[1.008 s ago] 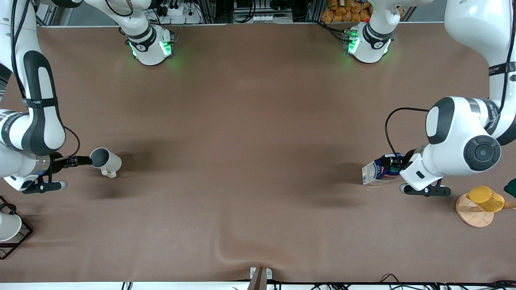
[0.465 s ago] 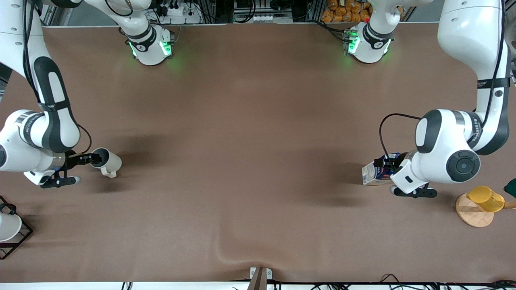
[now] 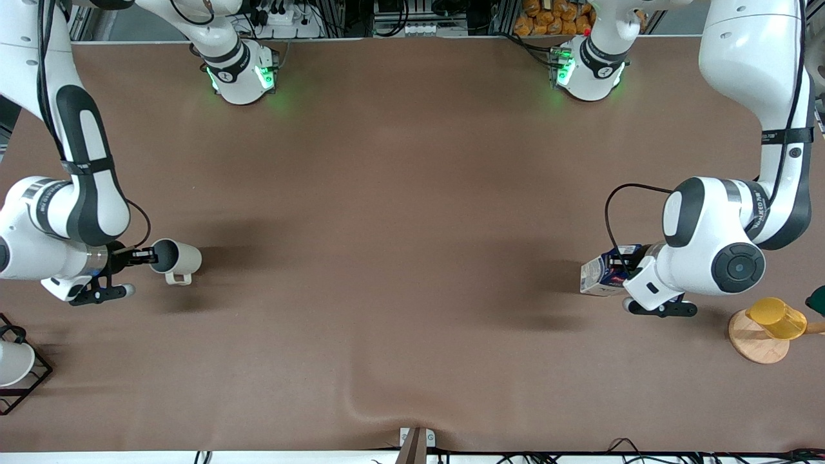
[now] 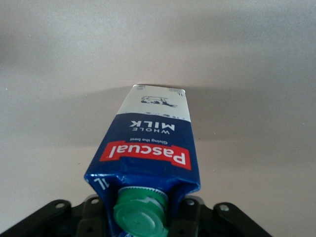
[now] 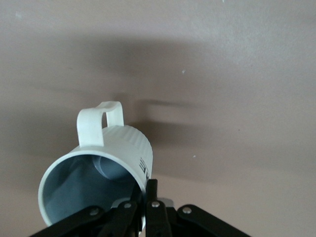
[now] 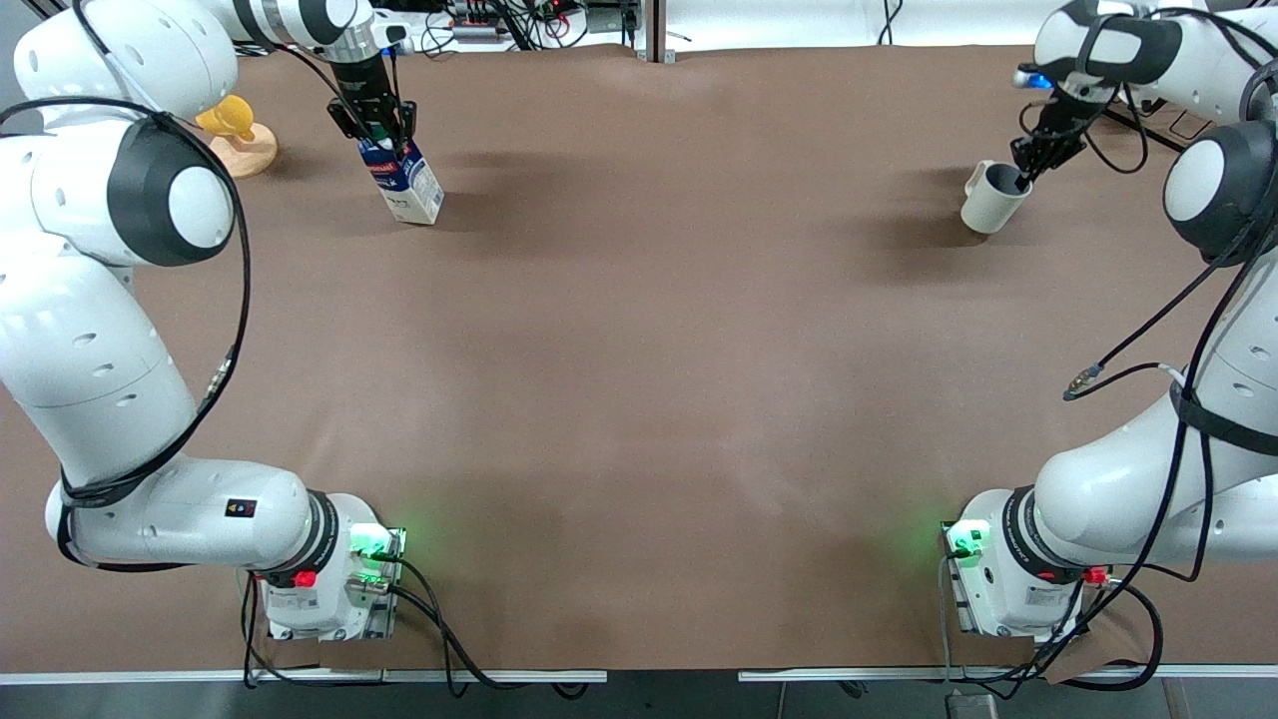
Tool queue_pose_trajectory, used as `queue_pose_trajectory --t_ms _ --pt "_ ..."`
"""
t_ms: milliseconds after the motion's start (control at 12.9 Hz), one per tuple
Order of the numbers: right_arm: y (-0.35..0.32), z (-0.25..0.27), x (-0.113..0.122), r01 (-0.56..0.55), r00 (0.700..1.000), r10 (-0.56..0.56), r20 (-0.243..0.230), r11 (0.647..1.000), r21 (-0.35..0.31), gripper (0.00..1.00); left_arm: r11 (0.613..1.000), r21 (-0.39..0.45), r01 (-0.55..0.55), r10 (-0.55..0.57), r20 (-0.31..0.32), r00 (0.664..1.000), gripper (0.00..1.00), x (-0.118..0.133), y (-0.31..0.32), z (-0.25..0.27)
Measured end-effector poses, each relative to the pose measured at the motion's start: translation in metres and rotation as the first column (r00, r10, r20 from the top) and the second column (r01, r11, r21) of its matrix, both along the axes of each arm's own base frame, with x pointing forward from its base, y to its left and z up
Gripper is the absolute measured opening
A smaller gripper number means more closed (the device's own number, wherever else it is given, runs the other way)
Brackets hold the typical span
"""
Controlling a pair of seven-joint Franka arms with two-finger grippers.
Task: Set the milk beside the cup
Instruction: 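Carry the white mug to the table center and lower it with the right gripper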
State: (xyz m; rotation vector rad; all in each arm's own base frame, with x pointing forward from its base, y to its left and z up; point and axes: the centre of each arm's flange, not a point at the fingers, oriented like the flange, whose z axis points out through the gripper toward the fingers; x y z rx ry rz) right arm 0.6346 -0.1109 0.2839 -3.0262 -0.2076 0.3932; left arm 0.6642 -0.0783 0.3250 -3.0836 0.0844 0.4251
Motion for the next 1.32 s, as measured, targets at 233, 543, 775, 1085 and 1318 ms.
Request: queue_pose_trajectory --t_ms 233,543,775,1085,1318 --pt "0.041 0.048 0.013 0.112 0.992 -0.113 -0.052 0.993 -0.021 0.04 1.0 -0.004 -0.001 0.002 0.037 0.999 0.35 0.005 0.0 0.02" --pt "0.152 0.084 0.013 0.294 0.949 -0.293 -0.114 0.956 -0.001 0.04 1.0 -0.008 -0.002 0.003 0.11 0.994 0.31 -0.001 0.001 0.079" --pt "0.246 0.095 0.003 0.424 0.896 -0.429 -0.116 0.903 -0.065 0.04 1.0 -0.008 -0.004 0.005 0.121 0.993 0.31 -0.013 -0.007 0.115" --pt "0.395 0.098 -0.024 0.586 0.809 -0.588 -0.008 0.806 -0.084 0.04 0.999 -0.014 -0.031 0.033 0.133 0.991 0.31 -0.023 -0.034 0.133" --pt "0.468 0.063 -0.04 0.697 0.717 -0.695 0.046 0.715 -0.058 0.04 0.998 -0.018 -0.054 0.056 0.131 0.99 0.31 -0.028 -0.055 0.133"
